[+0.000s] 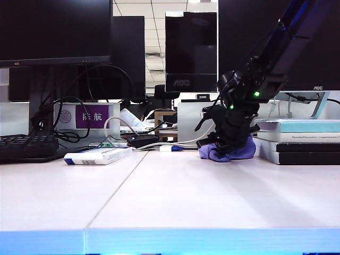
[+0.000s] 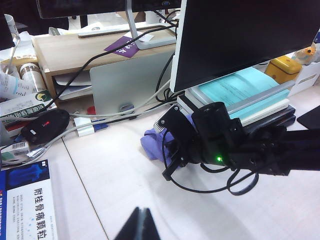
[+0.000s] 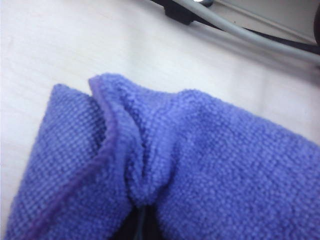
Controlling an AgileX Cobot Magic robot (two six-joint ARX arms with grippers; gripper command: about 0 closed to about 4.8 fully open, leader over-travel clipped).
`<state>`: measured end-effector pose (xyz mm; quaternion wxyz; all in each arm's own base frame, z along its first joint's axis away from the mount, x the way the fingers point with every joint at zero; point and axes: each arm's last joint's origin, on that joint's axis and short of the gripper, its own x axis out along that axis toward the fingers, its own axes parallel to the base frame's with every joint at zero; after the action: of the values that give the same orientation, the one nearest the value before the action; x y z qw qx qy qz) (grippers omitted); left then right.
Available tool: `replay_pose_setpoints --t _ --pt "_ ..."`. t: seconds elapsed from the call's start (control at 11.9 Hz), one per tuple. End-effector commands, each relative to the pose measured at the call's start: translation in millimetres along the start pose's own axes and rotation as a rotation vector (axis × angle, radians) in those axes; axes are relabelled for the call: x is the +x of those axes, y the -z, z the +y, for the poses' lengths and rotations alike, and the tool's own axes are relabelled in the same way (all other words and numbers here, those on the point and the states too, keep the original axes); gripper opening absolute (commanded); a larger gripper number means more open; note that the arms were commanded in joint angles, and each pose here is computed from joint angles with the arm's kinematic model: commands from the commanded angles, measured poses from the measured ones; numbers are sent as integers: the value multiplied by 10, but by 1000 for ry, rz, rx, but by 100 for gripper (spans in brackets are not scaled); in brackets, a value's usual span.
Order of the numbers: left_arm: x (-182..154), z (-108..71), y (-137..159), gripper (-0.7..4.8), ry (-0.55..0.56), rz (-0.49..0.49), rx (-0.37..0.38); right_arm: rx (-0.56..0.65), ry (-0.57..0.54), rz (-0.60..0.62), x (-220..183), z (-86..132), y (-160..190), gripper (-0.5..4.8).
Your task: Wipe the table from front to back using the rag.
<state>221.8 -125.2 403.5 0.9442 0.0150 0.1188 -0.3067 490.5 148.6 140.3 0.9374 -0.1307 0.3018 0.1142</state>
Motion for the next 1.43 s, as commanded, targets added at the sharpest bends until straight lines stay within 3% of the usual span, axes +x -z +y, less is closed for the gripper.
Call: replay_pose_setpoints --t 0.08,0.42,0.67,0.92,1.43 --pt "-15 -3 -26 -5 4 -14 9 46 -54 125 1 110 369 -1" --pt "-15 -2 -26 -5 4 -14 9 40 -62 186 -626 130 984 -1" --pt "-15 -3 -26 -5 4 -14 9 37 -80 229 -965 132 1251 -1" --pt "-14 -2 -25 -5 4 -13 9 37 -98 237 -1199 126 1366 -1" --pt "-14 -2 -25 -5 4 -12 8 0 -258 281 -1541 250 1491 -1"
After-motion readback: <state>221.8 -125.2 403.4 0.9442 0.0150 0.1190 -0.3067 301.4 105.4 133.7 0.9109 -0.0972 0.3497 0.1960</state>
